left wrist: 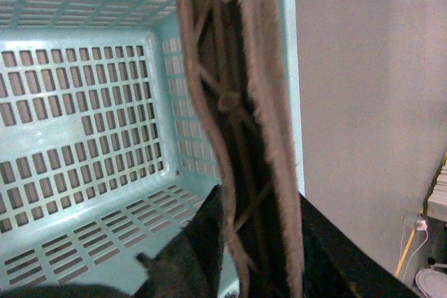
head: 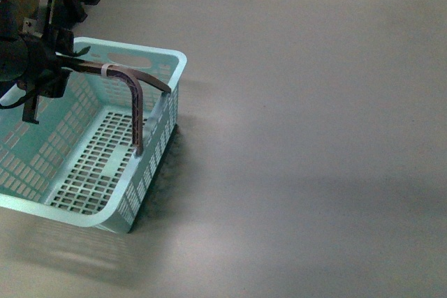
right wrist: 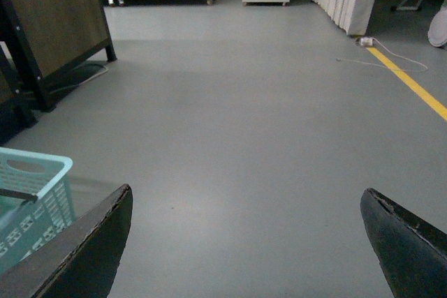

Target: Pick lemon and mango into basket

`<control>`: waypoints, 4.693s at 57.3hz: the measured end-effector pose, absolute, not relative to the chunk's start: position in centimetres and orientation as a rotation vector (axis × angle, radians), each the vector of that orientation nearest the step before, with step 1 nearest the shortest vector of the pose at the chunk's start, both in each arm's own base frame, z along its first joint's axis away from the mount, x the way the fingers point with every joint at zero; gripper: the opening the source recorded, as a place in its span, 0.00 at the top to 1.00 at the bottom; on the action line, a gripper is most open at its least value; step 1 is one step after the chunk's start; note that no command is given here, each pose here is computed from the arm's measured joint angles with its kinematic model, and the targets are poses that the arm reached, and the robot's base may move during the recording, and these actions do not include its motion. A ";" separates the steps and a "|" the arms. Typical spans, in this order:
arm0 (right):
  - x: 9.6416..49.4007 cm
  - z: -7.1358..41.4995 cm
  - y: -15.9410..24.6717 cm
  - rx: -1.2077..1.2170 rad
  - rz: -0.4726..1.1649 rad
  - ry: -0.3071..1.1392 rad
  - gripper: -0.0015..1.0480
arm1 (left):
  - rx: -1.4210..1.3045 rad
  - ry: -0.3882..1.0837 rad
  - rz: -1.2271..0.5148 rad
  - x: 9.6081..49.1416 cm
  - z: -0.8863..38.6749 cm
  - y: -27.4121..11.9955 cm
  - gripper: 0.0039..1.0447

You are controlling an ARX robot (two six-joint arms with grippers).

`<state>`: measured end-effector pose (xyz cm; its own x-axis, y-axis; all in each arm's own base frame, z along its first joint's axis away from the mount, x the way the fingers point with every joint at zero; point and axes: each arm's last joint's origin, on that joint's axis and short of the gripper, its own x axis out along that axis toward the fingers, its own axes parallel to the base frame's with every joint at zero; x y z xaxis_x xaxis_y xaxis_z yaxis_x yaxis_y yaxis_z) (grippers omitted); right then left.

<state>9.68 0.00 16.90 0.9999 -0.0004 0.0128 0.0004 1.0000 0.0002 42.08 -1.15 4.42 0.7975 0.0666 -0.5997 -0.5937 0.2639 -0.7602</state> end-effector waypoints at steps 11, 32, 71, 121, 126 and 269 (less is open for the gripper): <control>9.7 16.9 0.0 0.000 0.000 -0.013 0.08 | -1.289 0.534 0.538 39.9 5.3 -1.3 0.93; 9.7 16.9 0.0 0.000 0.000 -0.013 0.08 | -1.376 0.397 0.491 30.0 13.7 -1.9 0.94; 9.7 16.9 0.0 0.000 0.000 -0.013 0.08 | -1.543 0.001 0.204 16.2 33.5 -3.0 0.94; 9.7 16.9 0.0 0.000 0.000 -0.013 0.08 | -1.529 0.009 0.223 16.4 33.2 -3.0 0.94; 9.7 16.9 0.0 -0.001 0.000 -0.013 0.08 | -1.529 0.009 0.223 16.4 33.2 -3.0 0.94; 9.7 16.9 0.0 0.000 0.000 -0.012 0.08 | -1.533 0.012 0.220 16.4 33.2 -3.1 0.94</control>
<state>9.68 0.00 16.90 0.9999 -0.0004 0.0120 0.0004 1.0000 -0.0002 16.41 -3.05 33.25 0.9802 0.1344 -0.1455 -0.1498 0.0224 -0.9885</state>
